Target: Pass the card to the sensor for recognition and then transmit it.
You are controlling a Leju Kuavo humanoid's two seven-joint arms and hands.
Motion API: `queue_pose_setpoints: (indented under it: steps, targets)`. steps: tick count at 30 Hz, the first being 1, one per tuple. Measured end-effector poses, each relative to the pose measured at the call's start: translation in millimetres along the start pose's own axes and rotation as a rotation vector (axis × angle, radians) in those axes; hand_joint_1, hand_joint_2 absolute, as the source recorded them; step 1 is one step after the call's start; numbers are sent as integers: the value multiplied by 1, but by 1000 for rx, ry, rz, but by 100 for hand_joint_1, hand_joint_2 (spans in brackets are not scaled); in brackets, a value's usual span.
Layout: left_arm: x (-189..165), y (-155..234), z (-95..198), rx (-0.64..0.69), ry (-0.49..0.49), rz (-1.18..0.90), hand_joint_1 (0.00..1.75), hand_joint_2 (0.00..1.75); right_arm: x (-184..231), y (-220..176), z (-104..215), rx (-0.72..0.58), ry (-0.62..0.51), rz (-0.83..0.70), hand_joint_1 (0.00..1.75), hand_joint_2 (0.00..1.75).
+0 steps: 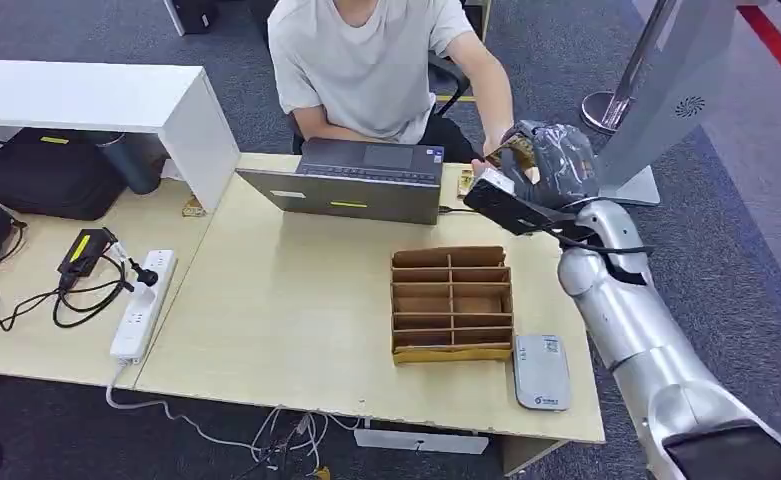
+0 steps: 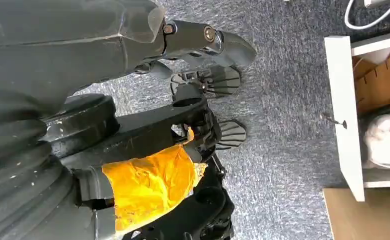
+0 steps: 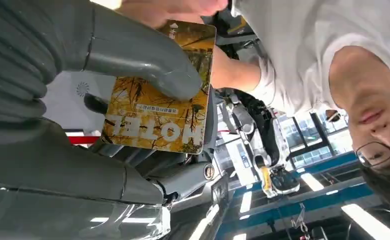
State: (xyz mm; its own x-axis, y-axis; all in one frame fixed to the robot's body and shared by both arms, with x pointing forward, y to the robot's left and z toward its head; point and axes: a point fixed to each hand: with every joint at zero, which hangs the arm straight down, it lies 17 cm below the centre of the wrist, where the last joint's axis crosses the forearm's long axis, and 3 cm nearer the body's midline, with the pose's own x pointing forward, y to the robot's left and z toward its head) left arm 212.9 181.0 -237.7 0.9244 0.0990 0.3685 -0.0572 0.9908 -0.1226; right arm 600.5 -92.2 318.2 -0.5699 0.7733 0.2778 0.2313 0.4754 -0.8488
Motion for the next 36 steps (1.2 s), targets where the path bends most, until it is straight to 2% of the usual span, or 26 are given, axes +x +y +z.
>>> queue_pose_setpoints:
  steps: [10,15,20,31,36]
  targets:
    - [5,0,0,-1,-37,-5,0,175,-10,-3,6,-10,14,-7,175,175]
    - [3,1,0,1,-31,16,0,175,-16,-6,20,-42,0,7,175,175]
    - [-7,5,1,10,-27,59,0,175,-29,-10,60,-100,-22,5,175,175]
    - [-23,17,2,31,-17,107,0,175,-44,12,159,-90,-19,-10,175,175]
    - [-26,20,2,36,-16,109,0,175,-47,16,189,-89,-10,-2,175,175]
